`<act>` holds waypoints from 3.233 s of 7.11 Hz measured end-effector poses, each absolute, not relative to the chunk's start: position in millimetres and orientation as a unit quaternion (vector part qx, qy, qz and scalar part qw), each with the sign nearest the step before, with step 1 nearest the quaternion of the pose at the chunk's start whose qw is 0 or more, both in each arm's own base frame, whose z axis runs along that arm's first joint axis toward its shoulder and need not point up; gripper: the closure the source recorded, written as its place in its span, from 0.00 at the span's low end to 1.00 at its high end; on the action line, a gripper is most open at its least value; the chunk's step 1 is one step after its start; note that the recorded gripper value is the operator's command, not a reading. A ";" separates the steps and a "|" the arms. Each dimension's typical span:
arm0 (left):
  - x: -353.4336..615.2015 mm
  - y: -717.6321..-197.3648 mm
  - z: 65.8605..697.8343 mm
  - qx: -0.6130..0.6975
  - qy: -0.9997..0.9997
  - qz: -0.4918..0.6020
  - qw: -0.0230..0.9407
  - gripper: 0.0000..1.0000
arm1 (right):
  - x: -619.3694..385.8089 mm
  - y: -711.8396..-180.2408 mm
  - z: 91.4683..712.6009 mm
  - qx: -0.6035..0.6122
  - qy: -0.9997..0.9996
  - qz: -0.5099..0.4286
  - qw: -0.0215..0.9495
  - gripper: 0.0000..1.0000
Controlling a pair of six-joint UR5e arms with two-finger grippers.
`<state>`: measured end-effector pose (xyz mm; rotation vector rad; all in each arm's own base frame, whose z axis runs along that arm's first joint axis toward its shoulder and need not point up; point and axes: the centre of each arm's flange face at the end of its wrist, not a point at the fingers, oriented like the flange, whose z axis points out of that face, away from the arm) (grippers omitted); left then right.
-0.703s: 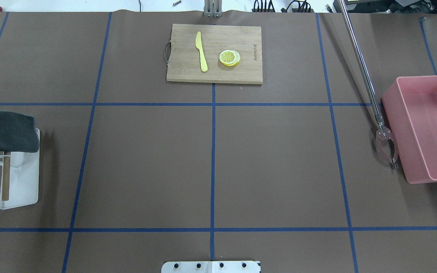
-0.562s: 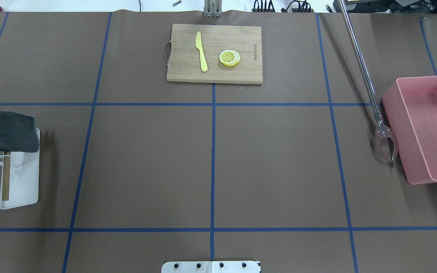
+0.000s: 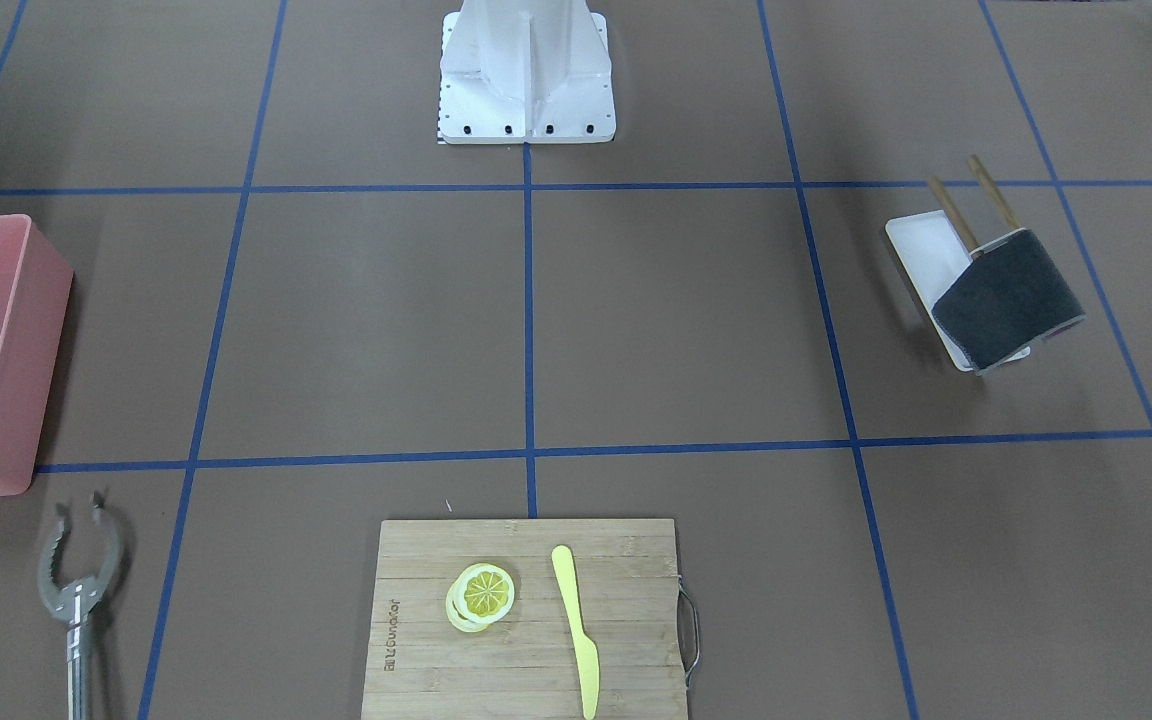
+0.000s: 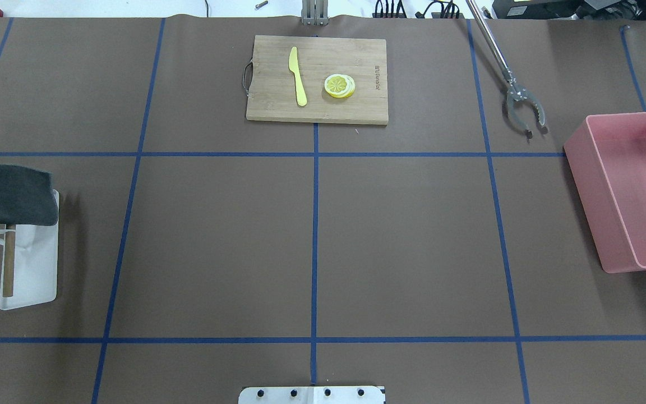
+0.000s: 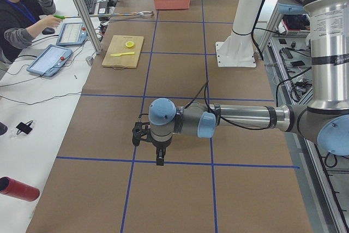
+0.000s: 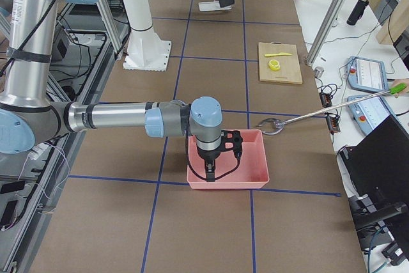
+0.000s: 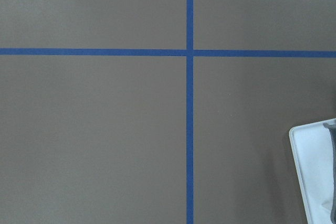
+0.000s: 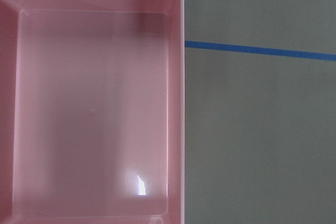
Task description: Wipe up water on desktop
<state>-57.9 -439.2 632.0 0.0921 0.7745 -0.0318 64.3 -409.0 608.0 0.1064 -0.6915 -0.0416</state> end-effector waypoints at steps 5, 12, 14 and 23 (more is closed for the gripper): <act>-57.8 -481.6 579.9 0.116 0.368 0.012 0.923 0.02 | 63.5 -419.8 599.7 0.125 -0.341 -0.053 0.930 0.00; -7.6 -493.0 535.3 0.205 0.421 0.038 0.883 0.02 | 31.6 -443.1 578.8 0.122 -0.351 -0.011 0.928 0.00; 40.3 -467.8 543.9 0.157 0.465 -0.022 0.871 0.02 | 28.5 -443.8 578.8 0.119 -0.350 -0.010 0.929 0.00; 109.8 -416.9 571.1 0.122 0.490 -0.038 0.862 0.54 | 29.8 -442.9 582.4 0.119 -0.341 -0.007 0.932 0.00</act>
